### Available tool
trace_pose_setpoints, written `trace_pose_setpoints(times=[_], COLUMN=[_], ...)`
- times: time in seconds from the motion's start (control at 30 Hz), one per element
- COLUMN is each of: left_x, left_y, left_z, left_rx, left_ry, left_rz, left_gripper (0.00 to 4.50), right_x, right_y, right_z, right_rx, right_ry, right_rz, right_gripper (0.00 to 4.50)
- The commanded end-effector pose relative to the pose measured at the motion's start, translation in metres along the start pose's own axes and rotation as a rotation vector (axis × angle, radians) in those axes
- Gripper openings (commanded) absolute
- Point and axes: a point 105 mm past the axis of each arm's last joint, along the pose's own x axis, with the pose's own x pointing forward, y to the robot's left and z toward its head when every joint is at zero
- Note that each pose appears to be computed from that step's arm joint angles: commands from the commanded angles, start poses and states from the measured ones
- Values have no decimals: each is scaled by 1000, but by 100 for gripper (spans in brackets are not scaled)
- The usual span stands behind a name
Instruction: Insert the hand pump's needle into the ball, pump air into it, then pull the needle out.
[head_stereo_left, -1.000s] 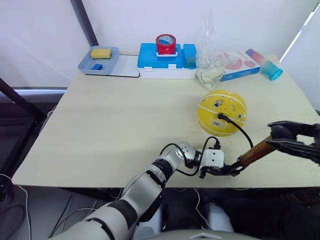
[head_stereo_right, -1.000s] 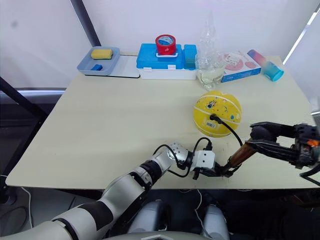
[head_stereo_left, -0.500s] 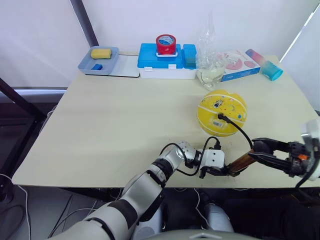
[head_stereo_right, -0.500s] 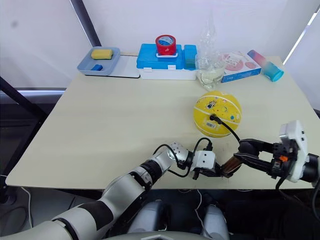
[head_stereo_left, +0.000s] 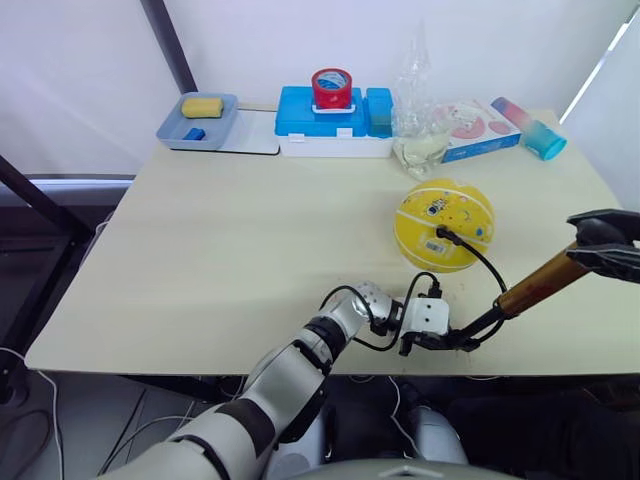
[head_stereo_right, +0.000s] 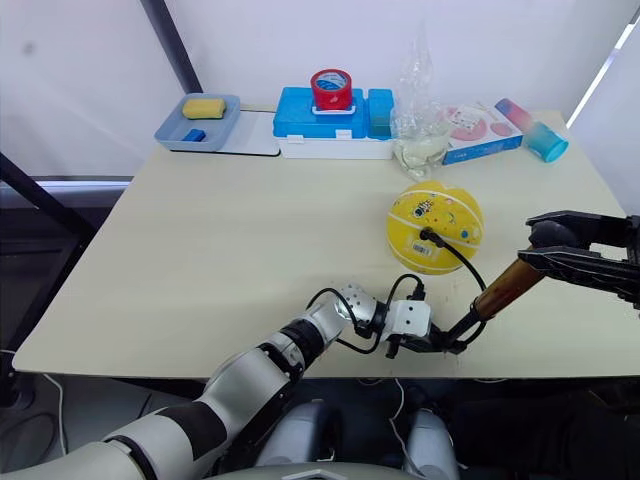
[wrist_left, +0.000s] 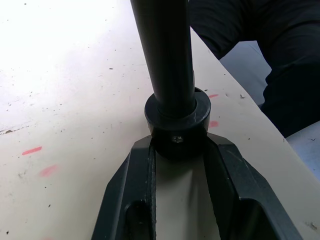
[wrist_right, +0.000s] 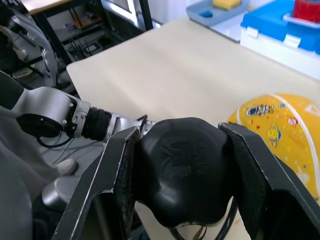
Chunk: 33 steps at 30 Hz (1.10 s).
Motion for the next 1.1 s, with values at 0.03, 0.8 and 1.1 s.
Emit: trace_pose_setpoints(times=[0.03,0.8,1.1], left_x=[15,16,17], left_y=[-13,-14,-16], left_z=[-2,-2,-2], left_rx=[-14,-14,-17], left_ry=[39,39,35], left_rz=[-65,-68,-72], left_gripper=[90,90,89], right_x=[-1,30,-9], right_y=[7,-5,4], right_z=[5,-71,6], right_rx=[-41,-25,-102], right_ry=[-24,39,-21], right_rz=[6,-5,-29], right_gripper=[200,200,200])
